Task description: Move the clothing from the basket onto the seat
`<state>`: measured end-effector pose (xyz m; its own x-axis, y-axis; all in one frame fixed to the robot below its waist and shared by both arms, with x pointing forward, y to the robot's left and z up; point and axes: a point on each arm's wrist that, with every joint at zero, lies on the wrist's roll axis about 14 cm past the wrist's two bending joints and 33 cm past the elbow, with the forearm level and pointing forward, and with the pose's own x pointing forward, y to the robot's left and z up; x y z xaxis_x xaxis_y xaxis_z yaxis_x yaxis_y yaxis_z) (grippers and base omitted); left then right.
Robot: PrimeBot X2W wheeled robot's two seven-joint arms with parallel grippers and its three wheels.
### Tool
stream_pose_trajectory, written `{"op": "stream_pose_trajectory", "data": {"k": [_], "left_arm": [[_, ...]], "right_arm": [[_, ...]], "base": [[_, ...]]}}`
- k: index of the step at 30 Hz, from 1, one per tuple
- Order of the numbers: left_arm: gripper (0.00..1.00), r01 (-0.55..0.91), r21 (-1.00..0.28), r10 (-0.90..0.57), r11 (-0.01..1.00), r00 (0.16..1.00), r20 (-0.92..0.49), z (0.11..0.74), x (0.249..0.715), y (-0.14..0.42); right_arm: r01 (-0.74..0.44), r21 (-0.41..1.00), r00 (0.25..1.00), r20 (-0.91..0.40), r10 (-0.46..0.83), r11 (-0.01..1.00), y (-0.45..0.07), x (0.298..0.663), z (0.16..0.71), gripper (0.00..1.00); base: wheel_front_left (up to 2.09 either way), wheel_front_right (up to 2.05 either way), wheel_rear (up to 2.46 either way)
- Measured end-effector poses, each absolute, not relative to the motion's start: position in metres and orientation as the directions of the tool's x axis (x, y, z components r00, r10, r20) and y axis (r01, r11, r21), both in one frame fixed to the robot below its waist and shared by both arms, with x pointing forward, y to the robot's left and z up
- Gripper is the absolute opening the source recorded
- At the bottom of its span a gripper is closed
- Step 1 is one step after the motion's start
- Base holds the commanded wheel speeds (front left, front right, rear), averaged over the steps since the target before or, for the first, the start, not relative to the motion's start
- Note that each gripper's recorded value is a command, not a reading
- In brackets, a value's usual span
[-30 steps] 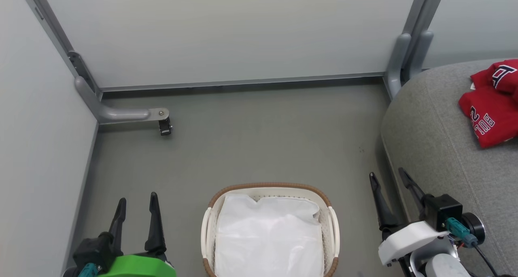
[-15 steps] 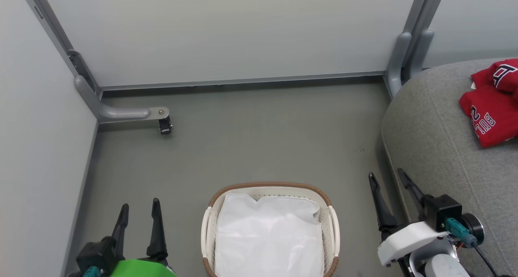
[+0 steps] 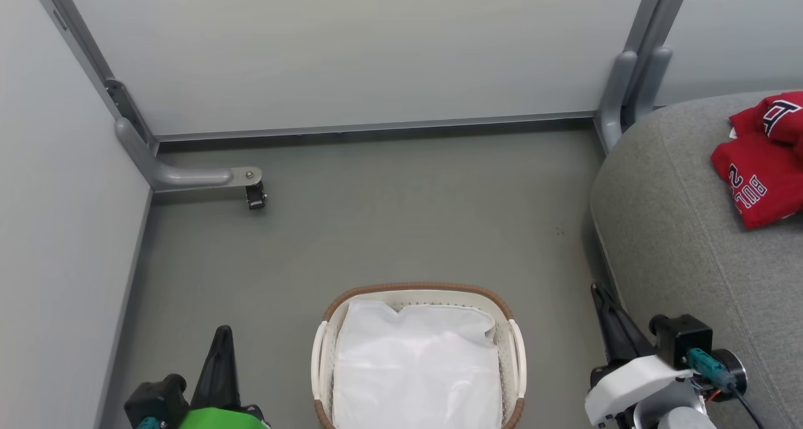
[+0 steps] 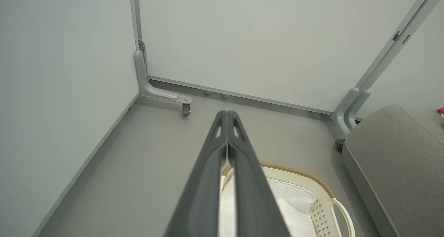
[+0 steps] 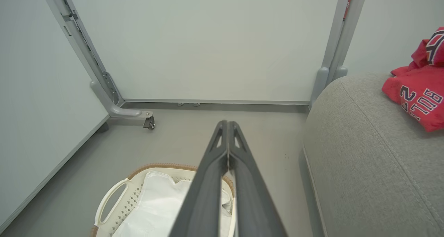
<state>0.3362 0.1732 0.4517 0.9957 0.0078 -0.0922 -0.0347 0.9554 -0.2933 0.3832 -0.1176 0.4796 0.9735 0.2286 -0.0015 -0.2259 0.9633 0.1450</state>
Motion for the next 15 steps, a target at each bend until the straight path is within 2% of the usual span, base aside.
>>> {"op": "stream_pose_trajectory", "data": {"k": [15], "left_arm": [[0.00, -0.124, -0.503, 0.053, 0.855, 0.987, -0.153, 0.445, 0.338, 0.185]], "right_arm": [[-0.112, 0.405, 0.990, -0.037, 0.139, 0.907, -0.138, 0.385, 0.477, 0.00]], "base": [[0.00, 0.00, 0.00]]}}
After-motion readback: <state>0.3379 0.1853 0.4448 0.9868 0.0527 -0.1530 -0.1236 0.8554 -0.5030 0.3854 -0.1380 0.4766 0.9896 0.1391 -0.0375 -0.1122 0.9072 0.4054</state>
